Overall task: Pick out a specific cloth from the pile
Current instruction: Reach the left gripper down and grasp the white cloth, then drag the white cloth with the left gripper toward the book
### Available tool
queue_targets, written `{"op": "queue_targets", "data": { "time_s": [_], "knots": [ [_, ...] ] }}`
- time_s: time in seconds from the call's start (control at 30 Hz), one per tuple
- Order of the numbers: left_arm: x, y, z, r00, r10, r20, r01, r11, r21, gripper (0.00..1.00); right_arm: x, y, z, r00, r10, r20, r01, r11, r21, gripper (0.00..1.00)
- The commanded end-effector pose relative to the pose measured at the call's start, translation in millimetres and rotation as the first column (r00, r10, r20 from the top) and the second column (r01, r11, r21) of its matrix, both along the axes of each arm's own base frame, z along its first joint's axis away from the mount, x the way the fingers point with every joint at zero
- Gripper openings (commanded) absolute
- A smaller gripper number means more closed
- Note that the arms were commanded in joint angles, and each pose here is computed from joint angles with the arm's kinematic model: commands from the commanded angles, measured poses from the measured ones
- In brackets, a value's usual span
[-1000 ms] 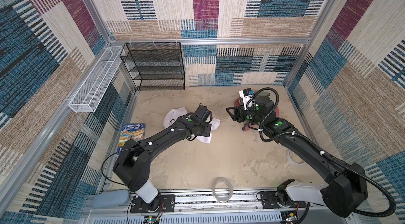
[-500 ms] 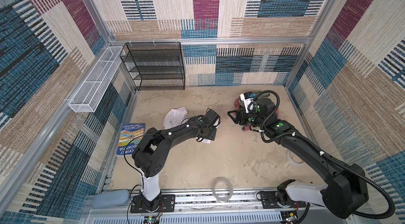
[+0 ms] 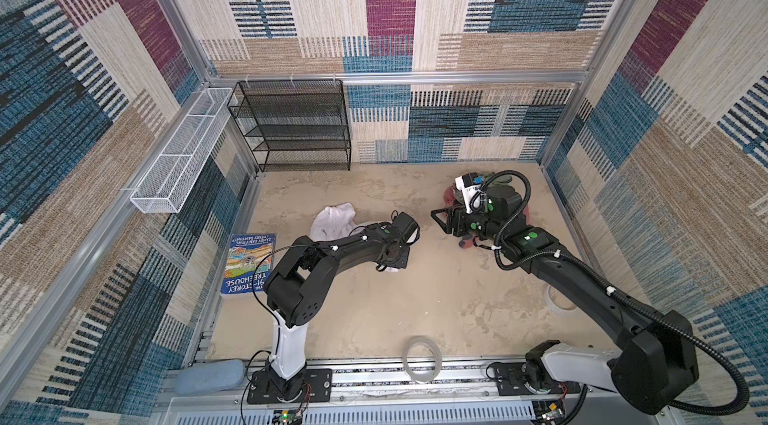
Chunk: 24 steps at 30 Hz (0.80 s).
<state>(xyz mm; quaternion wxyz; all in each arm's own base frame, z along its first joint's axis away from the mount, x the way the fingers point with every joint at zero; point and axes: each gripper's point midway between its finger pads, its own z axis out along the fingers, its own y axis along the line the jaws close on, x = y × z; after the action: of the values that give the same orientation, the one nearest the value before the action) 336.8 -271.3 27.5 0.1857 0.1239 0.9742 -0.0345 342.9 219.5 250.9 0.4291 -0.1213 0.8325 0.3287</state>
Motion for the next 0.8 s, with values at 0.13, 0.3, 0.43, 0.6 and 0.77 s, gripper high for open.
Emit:
{"op": "queue_targets", "data": {
  "time_s": [0.13,0.3,0.43,0.6,0.77],
  "knots": [
    [4,0,5,0.999,0.035,0.037,-0.033,0.999,-0.032,0.00,4,0,9,1.000,-0.017,0.022,0.016,1.000,0.023,0.63],
    [6,0,43,0.994,0.033,0.105,-0.024,0.996,-0.088,0.00,4,-1,11,0.999,-0.029,0.025,0.029,0.999,0.028,0.63],
    [8,3,82,0.984,0.044,0.172,-0.023,0.992,-0.125,0.00,4,-1,14,0.999,-0.029,0.030,0.028,0.999,0.034,0.63],
    [10,15,130,0.964,0.071,0.256,-0.037,0.990,-0.136,0.00,3,-1,15,0.999,-0.029,0.031,0.028,0.999,0.041,0.63],
    [11,39,167,0.946,0.106,0.308,-0.075,0.991,-0.113,0.00,1,-2,15,0.999,-0.031,0.030,0.029,0.998,0.048,0.64]
  ]
}}
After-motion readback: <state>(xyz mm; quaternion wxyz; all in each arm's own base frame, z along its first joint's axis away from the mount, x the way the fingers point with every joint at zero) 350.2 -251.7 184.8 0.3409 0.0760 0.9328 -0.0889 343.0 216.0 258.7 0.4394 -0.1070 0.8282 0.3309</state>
